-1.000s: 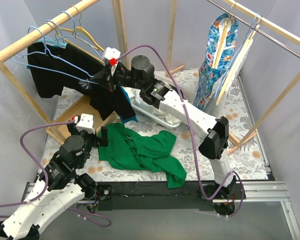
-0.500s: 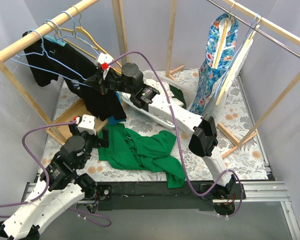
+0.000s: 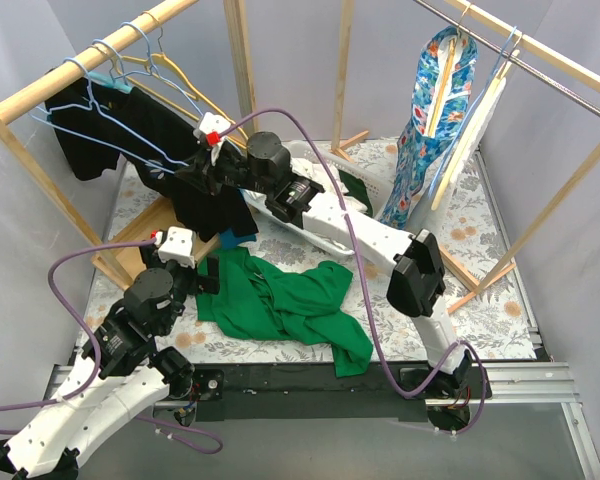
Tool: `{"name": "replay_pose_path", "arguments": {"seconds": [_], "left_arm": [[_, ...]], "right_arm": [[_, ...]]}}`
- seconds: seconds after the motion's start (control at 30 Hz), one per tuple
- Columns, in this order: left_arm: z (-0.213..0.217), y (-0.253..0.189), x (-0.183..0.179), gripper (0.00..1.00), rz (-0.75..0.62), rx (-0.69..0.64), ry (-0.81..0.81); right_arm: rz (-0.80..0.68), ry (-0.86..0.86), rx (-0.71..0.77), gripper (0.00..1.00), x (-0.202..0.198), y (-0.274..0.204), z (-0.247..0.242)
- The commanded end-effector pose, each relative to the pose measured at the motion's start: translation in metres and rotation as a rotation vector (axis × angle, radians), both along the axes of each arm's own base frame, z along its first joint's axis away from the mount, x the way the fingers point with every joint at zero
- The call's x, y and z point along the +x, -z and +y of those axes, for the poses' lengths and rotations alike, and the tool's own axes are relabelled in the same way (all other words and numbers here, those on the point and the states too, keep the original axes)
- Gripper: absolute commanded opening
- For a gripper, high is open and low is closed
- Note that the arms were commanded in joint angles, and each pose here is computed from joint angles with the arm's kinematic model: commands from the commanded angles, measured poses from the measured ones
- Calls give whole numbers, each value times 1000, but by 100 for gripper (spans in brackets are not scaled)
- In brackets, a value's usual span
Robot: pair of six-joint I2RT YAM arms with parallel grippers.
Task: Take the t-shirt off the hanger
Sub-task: Place the hanger at the clothesline.
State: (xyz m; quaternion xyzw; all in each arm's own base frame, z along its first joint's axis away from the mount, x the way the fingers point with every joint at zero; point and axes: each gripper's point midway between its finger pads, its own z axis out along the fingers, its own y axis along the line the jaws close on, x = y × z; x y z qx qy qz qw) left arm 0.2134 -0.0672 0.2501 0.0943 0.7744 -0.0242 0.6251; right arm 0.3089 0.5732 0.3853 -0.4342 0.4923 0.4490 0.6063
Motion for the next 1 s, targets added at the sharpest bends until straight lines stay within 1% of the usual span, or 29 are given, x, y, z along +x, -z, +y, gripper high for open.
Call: {"name": "replay_pose_path", "arguments": {"seconds": [0.0,0.03,0.07,0.1,0.13,0.17,0.2,0.23,0.3,0.33,0.37,0.4,0.43,0.47,0.53,0.6,0.63,0.67,0.7,0.77,0.8,0.87,0.9,0.97], "left_arm": [[2,-18,-1,98,-28,-14,-2],[1,-19,-1,98,-28,-18,2],[1,-21,-1,98,-32,-21,2],[1,-23,-1,98,-35,-24,3],[0,-23,-1,98,-34,-26,7],[-1,-25,-1,98,-37,-30,12],[-2,-26,-2,98,-37,-32,16],[-3,-27,-2,98,-38,-35,20],[-5,-28,-2,98,-32,-37,29],[-6,-30,-1,98,-31,-36,32],[-7,-32,-1,98,-29,-40,36],[-8,-35,-2,98,-28,-58,39],[-10,-39,-2,98,-27,-62,47],[-11,-47,-3,98,-38,-74,55],[-15,-55,-4,98,-49,-96,76],[-23,-66,-4,98,-69,-112,120],[-26,-70,-3,98,-83,-118,128],[-29,-70,-1,98,-80,-115,134],[-32,-71,1,98,-78,-115,147],[-36,-72,4,98,-77,-116,149],[-39,-70,8,98,-67,-112,147],[-41,-73,11,98,-75,-126,140],[-42,-72,13,98,-74,-126,135],[-43,-75,15,98,-89,-140,129]], "right_arm": [[-77,24,96,37,-20,-60,-29],[-81,26,98,46,-22,-63,-32],[-93,28,105,50,-26,-72,-37],[-90,30,98,53,-29,-69,-39],[-93,32,97,60,-31,-70,-42],[-108,37,109,72,-36,-81,-49],[-111,39,111,76,-39,-83,-52],[-104,42,93,83,-42,-77,-54],[-127,54,101,88,-51,-90,-67],[-121,56,67,92,-54,-75,-69],[-141,57,80,93,-65,-89,-82],[-167,68,66,94,-69,-86,-88],[-189,70,90,96,-85,-101,-104],[-165,104,46,97,-82,-75,-109],[-160,121,39,98,-90,-70,-126],[-139,158,17,98,-98,-54,-151],[-143,174,35,98,-105,-61,-169],[-114,210,-4,98,-102,-38,-177],[-92,223,-38,98,-103,-26,-184],[-70,257,-61,98,-106,-17,-201],[-36,261,-134,98,-107,13,-205],[3,285,-184,98,-108,33,-214],[32,295,-231,98,-107,56,-217],[76,291,-284,98,-111,83,-221]]}}
